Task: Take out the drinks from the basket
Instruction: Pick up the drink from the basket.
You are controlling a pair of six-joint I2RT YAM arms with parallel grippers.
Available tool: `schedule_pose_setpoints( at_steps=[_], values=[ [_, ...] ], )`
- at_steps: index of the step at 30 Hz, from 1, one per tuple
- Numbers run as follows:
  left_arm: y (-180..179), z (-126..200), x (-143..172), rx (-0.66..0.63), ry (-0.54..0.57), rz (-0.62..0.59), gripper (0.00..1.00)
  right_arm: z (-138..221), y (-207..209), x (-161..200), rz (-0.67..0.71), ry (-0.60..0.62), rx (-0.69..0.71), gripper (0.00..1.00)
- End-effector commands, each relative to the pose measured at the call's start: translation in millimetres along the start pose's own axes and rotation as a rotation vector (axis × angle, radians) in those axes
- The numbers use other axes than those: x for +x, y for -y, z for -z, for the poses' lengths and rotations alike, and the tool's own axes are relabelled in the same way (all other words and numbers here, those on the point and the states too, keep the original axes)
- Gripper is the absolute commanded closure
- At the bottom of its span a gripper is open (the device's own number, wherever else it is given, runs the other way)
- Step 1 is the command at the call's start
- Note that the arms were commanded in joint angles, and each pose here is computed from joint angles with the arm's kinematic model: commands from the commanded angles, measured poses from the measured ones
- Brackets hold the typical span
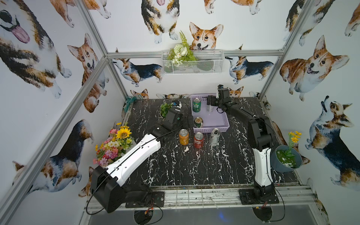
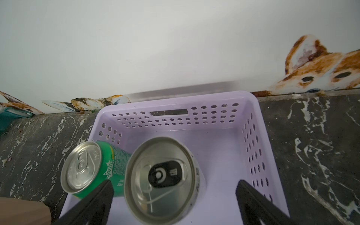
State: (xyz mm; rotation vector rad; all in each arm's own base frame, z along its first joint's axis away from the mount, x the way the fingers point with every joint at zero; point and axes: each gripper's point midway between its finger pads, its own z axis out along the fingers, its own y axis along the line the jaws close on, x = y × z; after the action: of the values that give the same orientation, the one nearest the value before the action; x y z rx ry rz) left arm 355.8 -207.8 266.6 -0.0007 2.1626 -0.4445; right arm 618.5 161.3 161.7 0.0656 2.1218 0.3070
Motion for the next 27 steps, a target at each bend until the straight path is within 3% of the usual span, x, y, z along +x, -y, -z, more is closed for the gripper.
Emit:
schedule_pose_setpoints(
  at_steps=[1, 9, 13, 14, 26, 27],
  values=[
    [1, 3, -3, 0.006, 0.012, -0.004, 0.0, -7, -5, 0, 0.044, -0.004, -0.017, 0.05],
    [-2, 5, -4, -0.009, 0.016, -0.025, 0.0, -21, -5, 9, 0.096, -0.006, -0.009, 0.16],
    [-4, 6, -3, -0.016, 0.018, -0.033, 0.0, -22, -10, 10, 0.145, 0.022, -0.014, 0.36],
    [-4, 7, -3, -0.018, 0.019, -0.033, 0.0, -22, -10, 11, 0.153, 0.026, -0.012, 0.45],
    [-8, 4, 3, -0.029, 0.005, -0.045, 0.0, 7, -26, -11, 0.183, 0.146, -0.086, 1.0],
    [-9, 4, 4, -0.031, 0.004, -0.045, 0.0, 10, -28, -15, 0.188, 0.156, -0.089, 1.0]
  ],
)
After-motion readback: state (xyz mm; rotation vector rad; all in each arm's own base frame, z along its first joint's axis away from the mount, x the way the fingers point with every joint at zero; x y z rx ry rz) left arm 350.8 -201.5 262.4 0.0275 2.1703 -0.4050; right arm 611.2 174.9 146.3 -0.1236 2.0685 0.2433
